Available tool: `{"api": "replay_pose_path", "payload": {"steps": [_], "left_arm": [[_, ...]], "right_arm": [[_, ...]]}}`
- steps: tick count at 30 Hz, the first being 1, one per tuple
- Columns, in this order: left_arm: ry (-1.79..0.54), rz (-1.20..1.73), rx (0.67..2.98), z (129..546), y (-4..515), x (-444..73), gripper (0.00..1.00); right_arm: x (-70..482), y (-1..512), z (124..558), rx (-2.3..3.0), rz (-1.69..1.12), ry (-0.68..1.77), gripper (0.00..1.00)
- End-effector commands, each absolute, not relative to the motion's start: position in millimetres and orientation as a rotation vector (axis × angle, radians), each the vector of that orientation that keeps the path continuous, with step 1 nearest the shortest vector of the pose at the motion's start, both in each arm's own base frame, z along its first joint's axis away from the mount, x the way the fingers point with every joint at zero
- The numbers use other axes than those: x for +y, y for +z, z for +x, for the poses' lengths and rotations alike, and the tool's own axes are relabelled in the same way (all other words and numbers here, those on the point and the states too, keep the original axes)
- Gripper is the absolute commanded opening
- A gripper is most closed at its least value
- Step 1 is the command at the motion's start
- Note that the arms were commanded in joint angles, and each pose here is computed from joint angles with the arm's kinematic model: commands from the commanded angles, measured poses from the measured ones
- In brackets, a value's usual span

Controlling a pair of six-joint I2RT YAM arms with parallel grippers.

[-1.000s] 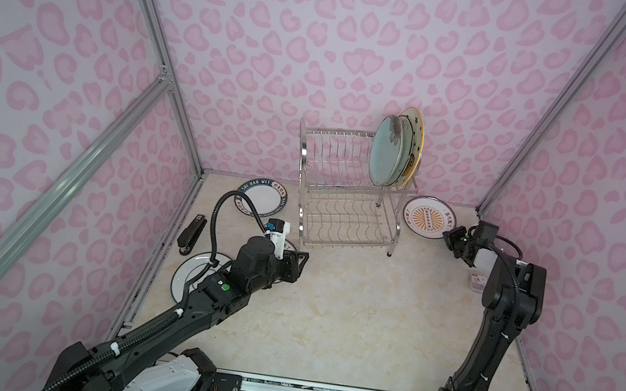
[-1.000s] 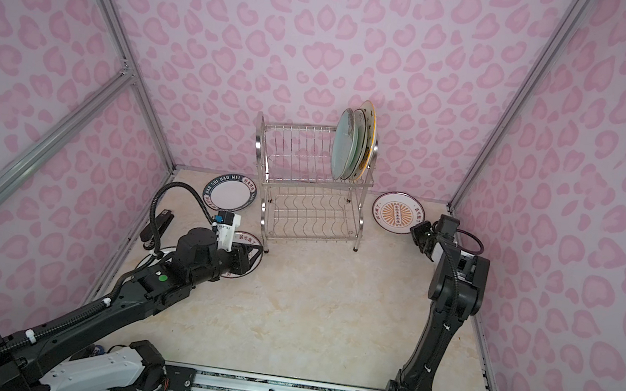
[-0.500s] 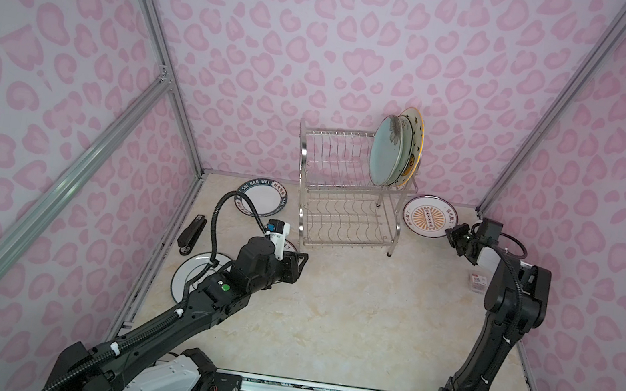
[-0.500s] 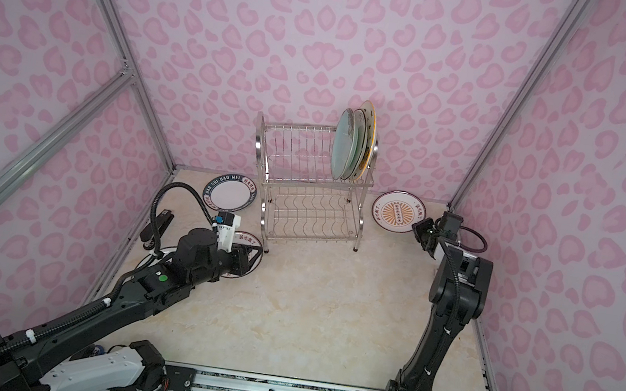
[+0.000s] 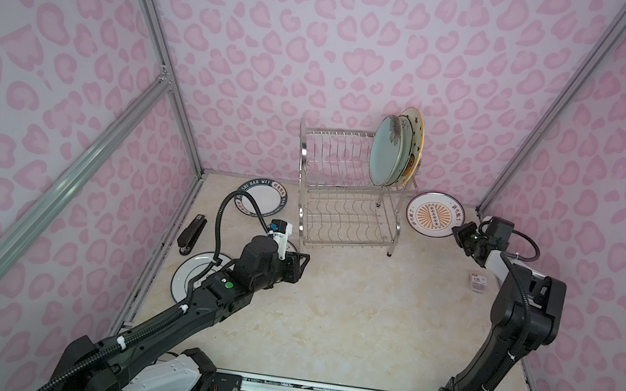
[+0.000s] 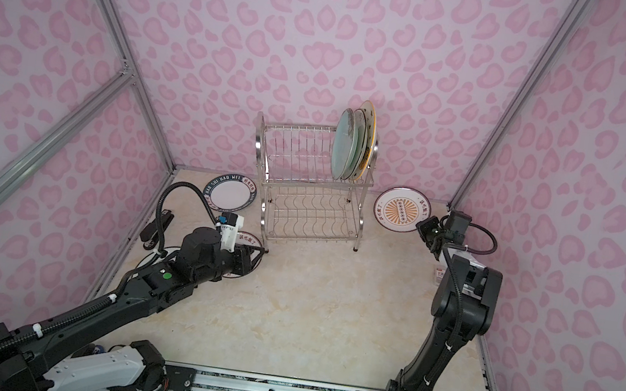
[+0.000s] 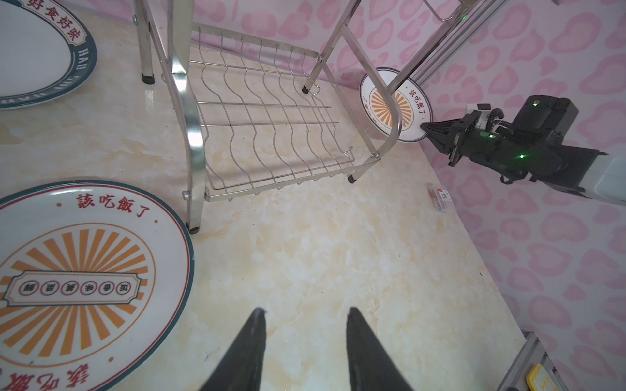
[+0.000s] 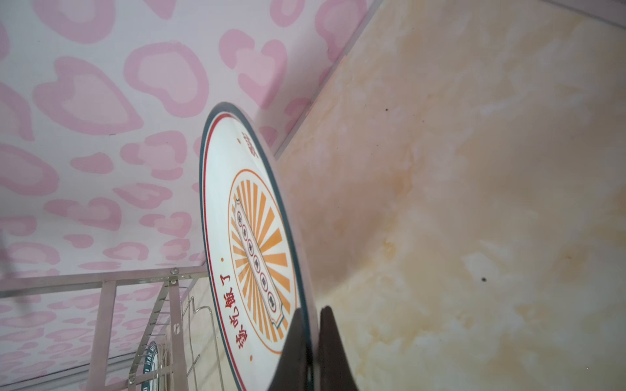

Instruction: Load the plates into the dish rack

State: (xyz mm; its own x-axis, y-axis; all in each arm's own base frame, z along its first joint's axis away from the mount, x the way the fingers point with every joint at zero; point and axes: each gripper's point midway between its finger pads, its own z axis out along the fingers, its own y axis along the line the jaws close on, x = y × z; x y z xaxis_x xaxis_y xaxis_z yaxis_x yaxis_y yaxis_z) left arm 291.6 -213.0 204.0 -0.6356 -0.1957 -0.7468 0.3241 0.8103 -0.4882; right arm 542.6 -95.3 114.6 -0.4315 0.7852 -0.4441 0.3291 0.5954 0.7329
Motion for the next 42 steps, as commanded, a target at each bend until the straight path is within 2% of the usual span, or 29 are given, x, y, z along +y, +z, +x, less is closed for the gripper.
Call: {"api": "replay_pose_path", "payload": {"steps": [1, 10, 22, 31, 42], "left_arm": [[-0.783, 0.103, 2.087, 295, 215, -216, 0.42], [-0.707, 0.04, 2.069, 297, 220, -199, 0.44], [-0.715, 0.054, 2.076, 301, 215, -205, 0.44], [-0.752, 0.034, 2.084, 313, 201, -209, 0.44], [-0.809, 0.014, 2.07, 330, 198, -216, 0.43]], "right_arm": [[-95, 124, 534, 2.011, 0.827, 0.691, 0.0], [-105, 146, 501, 1.968, 0.83, 0.68, 0.0], [-110, 138, 447, 1.996, 0.878, 0.63, 0.0], [-104, 154, 400, 2.007, 0.858, 0.611, 0.0], [-78, 188, 385, 1.964, 0.769, 0.735, 0.0]]}}
